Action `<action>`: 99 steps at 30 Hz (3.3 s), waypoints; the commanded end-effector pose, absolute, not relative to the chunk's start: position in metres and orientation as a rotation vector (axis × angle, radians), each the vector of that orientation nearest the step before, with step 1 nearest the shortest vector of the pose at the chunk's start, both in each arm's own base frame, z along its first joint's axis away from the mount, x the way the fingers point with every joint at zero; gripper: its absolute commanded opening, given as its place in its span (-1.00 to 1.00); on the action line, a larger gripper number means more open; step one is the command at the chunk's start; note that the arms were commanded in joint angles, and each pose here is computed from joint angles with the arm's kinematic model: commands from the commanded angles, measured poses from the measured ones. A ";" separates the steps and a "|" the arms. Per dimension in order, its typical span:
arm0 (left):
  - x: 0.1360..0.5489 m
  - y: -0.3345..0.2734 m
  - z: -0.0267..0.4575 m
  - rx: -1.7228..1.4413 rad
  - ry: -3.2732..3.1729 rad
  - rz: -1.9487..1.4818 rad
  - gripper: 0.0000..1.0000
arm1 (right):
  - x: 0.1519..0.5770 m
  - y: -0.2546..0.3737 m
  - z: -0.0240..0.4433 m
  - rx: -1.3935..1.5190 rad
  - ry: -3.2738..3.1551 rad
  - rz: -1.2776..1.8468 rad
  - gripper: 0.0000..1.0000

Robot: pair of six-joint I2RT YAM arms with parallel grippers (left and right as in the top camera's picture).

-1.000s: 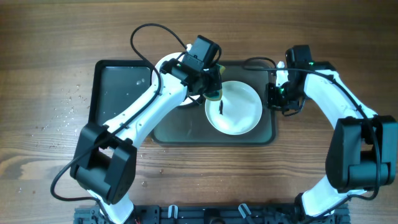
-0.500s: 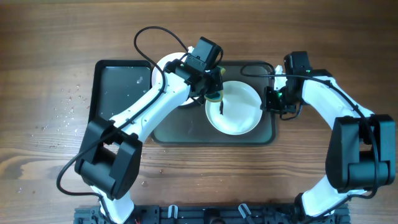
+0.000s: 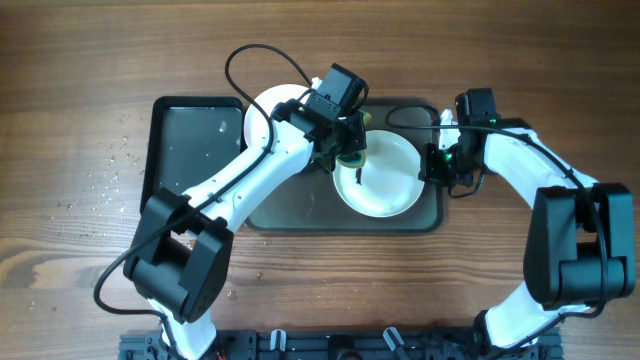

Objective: Clean dirty plates on tray and stack at the side
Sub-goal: 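Scrub the smeared plate with the sponge while the right gripper holds its rim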

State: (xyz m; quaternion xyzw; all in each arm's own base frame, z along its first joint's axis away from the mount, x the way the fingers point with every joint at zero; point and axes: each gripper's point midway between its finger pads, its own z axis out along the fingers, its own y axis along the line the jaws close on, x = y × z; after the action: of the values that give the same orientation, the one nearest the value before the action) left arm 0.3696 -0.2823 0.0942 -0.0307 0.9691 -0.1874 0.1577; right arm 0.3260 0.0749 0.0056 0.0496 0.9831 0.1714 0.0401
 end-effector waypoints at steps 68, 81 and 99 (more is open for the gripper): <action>0.304 -0.362 -0.023 0.151 2.999 -0.556 -0.92 | 0.328 0.088 0.015 0.142 2.974 0.635 -0.91; 0.318 -0.385 0.031 0.220 2.889 -0.725 -0.91 | 0.328 0.087 0.015 0.142 2.974 0.635 -0.91; 0.353 -0.306 0.060 0.042 2.784 -0.261 -0.87 | 0.328 0.087 0.015 0.141 2.974 0.635 -0.91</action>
State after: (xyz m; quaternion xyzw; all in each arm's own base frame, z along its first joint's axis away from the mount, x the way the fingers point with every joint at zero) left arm 0.3348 -0.3262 0.0498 0.0273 0.9821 -0.1333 0.1305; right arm 0.3270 0.0800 0.0075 0.0534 0.9790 0.1923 0.0411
